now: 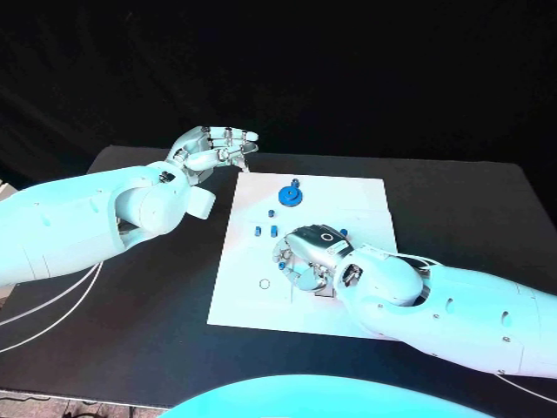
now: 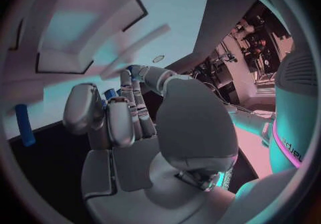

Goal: Assemble the parts on the task board

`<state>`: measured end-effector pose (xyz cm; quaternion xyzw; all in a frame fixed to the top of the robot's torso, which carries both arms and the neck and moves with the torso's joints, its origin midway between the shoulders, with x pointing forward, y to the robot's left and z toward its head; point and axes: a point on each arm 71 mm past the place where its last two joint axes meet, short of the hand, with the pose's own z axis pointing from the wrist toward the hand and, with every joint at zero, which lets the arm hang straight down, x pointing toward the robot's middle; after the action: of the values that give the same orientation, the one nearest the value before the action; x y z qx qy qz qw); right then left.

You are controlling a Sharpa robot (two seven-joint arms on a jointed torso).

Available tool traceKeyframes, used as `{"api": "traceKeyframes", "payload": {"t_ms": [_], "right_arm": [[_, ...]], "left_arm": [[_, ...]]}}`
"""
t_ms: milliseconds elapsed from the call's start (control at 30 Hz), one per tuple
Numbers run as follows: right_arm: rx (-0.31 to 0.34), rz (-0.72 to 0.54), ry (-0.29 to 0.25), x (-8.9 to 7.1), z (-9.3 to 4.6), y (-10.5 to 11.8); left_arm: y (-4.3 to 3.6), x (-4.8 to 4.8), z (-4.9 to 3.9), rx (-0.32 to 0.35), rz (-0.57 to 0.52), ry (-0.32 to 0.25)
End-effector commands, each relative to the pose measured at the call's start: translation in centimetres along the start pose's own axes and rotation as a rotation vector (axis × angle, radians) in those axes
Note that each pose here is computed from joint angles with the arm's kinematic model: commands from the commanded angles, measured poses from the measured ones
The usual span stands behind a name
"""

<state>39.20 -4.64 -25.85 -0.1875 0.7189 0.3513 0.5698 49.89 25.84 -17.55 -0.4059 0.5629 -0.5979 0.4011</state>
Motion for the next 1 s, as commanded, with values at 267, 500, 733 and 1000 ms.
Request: {"api": "traceKeyframes", "payload": {"t_ms": [267,500,733,1000], "right_arm": [[-0.006,0.03,-0.055,-0.6,-1.3,-0.5],[0.025,0.049,-0.093,-2.7,-3.2,-1.7],[0.136,0.031,-0.085,-6.2,-4.8,-5.7],[0.221,-0.007,-0.05,-8.1,-5.3,-8.9]], "left_arm": [[-0.07,0.0,-0.03,0.003,-0.007,0.006],[-0.01,-0.16,-0.09,0.001,-0.006,0.001],[0.12,-0.18,-0.1,-0.001,-0.006,0.0],[0.26,-0.05,-0.06,-0.003,-0.008,0.004]]}}
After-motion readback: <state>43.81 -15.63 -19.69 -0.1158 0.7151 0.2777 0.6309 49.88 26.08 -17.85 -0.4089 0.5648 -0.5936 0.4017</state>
